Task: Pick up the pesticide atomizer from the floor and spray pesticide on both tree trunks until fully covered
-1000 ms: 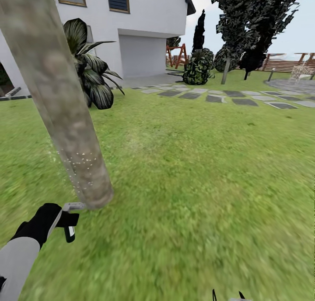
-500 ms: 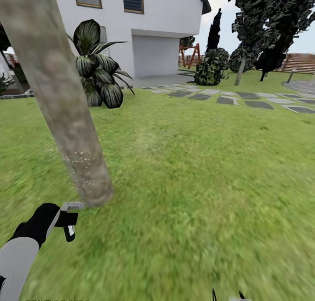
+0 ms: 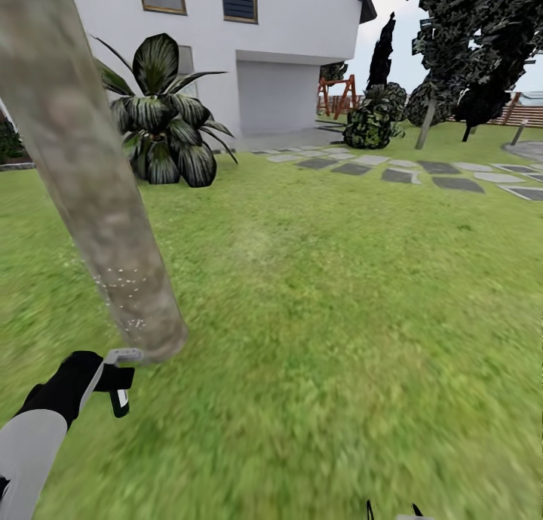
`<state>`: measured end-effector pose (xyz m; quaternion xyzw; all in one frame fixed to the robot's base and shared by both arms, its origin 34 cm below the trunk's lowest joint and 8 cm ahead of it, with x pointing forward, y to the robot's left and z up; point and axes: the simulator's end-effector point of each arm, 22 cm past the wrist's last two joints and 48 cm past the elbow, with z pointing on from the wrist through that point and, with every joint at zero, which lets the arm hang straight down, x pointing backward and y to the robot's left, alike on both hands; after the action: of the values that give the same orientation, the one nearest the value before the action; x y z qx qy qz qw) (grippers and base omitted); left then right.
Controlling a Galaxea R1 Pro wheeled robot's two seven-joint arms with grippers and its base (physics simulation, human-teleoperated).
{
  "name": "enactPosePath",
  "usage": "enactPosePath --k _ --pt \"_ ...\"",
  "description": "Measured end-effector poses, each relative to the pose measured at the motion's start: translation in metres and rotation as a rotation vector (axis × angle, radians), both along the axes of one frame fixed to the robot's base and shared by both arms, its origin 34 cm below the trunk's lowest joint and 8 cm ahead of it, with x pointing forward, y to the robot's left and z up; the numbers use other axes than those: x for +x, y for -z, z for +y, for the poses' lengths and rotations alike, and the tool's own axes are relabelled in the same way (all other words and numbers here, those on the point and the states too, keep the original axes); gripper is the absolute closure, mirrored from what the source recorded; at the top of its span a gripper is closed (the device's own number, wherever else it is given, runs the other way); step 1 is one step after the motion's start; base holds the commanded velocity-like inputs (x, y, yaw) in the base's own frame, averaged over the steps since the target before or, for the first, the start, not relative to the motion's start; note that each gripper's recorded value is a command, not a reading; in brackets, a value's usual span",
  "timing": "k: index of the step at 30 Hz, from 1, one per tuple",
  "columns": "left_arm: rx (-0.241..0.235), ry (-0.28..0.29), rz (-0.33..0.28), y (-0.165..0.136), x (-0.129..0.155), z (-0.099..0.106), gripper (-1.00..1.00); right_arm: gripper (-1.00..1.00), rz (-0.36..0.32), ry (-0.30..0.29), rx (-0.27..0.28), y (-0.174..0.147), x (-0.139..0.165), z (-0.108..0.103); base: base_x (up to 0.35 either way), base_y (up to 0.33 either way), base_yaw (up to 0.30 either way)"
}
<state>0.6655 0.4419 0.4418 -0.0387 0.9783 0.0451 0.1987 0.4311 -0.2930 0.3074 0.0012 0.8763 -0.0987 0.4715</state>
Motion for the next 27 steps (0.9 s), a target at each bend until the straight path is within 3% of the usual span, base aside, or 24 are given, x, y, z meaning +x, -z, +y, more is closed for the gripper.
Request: enactPosePath --k 5,18,27 --pt "0.0 0.0 0.0 0.0 0.0 0.0 1.0 -1.0 0.0 0.0 0.001 0.0001 0.0 0.0008 0.136 -0.252 0.03" --pt "0.0 0.0 0.0 0.0 -0.0001 0.0 1.0 -1.0 0.0 0.0 0.002 0.0001 0.0 0.0011 0.11 -0.26 0.256" --pt "0.0 0.0 0.0 0.0001 0.0 -0.0002 1.0 -1.0 0.0 0.0 0.002 0.0001 0.0 0.0011 0.054 -0.268 0.02"
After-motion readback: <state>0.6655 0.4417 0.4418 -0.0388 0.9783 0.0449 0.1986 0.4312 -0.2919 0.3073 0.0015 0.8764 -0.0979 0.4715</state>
